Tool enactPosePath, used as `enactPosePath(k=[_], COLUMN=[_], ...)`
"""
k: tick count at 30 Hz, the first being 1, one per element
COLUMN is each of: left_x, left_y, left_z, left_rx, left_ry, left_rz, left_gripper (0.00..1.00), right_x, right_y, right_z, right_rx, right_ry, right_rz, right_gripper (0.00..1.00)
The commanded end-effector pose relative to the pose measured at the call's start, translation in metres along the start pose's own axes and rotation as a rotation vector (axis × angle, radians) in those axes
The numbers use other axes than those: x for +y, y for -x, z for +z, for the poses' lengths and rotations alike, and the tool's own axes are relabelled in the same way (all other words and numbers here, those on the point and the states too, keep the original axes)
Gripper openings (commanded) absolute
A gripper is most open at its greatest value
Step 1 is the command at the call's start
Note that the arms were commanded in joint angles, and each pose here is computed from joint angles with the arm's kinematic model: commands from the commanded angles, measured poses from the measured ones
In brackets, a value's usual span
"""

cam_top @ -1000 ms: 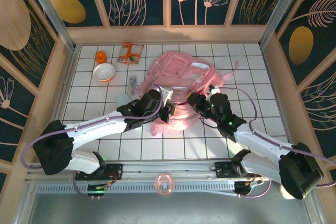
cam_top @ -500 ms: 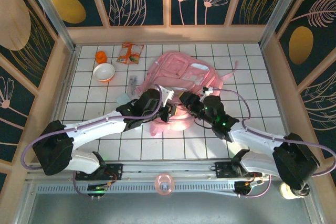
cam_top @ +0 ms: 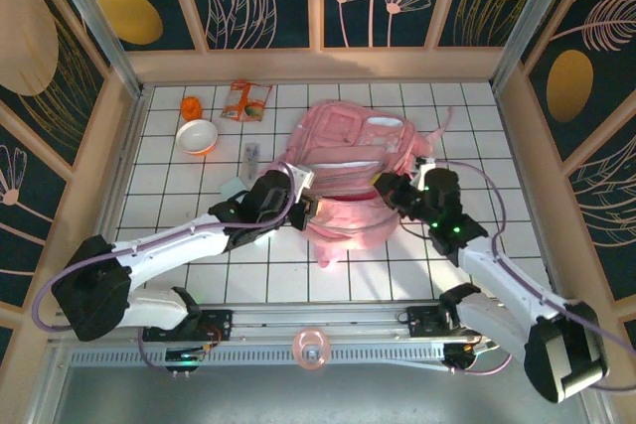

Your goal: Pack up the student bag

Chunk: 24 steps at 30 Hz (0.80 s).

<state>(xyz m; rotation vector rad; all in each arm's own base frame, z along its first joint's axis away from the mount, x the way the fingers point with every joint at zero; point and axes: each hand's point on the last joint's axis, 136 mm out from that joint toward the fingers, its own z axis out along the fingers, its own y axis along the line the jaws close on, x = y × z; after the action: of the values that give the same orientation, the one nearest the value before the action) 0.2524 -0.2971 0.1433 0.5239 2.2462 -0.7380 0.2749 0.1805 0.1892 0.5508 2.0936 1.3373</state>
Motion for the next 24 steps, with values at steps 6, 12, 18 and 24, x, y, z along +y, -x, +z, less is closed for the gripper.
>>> enactPosePath(k=[6, 12, 18, 24], left_x=[-0.028, -0.042, -0.041, -0.007], left_y=[0.018, 0.028, 0.028, 0.014], left_z=[0.001, 0.001, 0.000, 0.001], left_rx=[-0.044, -0.059, -0.065, -0.067], left_ry=[-0.158, -0.217, -0.211, -0.070], left_rz=[0.018, 0.032, 0.028, -0.011], left_gripper=[0.00, 0.00, 0.00, 0.00], right_x=[0.033, 0.030, 0.029, 0.034], right_y=[0.001, -0.027, -0.041, -0.022], right_z=[-0.004, 0.011, 0.034, 0.023], right_rx=[-0.042, -0.109, -0.084, -0.006], right_ry=[0.103, 0.101, 0.082, 0.043], right_rz=[-0.005, 0.113, 0.093, -0.053], right_gripper=[0.43, 0.50, 0.32, 0.00])
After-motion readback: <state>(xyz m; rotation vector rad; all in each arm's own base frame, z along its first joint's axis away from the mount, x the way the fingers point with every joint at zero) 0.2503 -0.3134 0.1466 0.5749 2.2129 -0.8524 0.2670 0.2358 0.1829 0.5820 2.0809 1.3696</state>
